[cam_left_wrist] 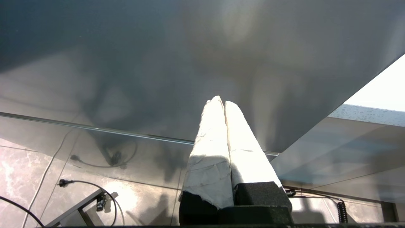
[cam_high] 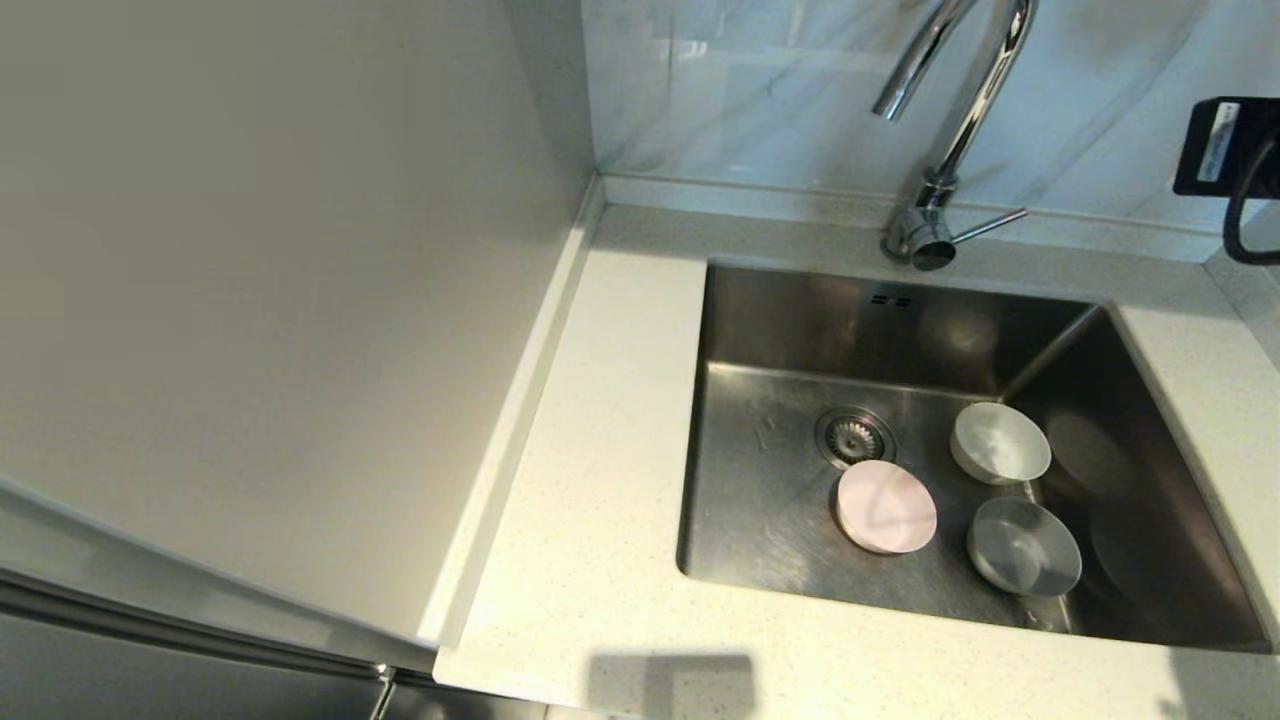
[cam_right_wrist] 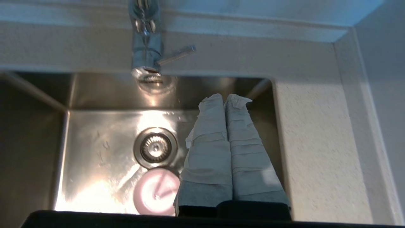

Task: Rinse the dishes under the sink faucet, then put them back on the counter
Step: Turn on the faucet

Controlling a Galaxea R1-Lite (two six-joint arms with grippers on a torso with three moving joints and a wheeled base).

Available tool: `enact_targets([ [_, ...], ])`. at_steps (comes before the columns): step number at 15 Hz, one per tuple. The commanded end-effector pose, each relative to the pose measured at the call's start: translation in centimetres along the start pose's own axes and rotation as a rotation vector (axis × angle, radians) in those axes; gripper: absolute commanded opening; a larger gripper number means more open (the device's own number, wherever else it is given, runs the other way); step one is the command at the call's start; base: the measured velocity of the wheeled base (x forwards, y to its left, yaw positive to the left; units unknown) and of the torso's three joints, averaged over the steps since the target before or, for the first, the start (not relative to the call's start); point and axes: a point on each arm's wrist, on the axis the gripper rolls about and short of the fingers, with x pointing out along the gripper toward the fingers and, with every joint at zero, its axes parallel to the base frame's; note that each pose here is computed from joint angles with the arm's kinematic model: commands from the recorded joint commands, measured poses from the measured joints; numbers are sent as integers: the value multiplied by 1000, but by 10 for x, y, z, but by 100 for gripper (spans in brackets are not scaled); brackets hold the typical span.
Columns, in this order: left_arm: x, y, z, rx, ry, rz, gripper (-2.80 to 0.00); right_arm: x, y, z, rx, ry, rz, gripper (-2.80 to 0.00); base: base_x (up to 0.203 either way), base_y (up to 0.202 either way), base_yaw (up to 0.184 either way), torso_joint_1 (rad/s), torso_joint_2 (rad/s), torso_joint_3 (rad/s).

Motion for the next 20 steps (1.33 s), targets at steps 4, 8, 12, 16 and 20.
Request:
enact_targets([
  [4,0,0,0,0,-3,1,-280,64,32,-8,22,54,-3,-280,0,0,0,0,0,0],
  [8,0,0,0,0,-3,1,-280,119,67,-19,109,30,23,-280,0,0,0,0,0,0],
  [12,0,0,0,0,-3,1,-280,146,78,-29,140,-34,49,-280,0,0,0,0,0,0],
  [16,0,0,0,0,-3,-1,-280,156,74,-34,127,-20,32,-280,0,0,0,0,0,0],
  [20,0,0,0,0,-3,1,-280,161,73,-39,93,-7,25,-280,0,0,0,0,0,0],
])
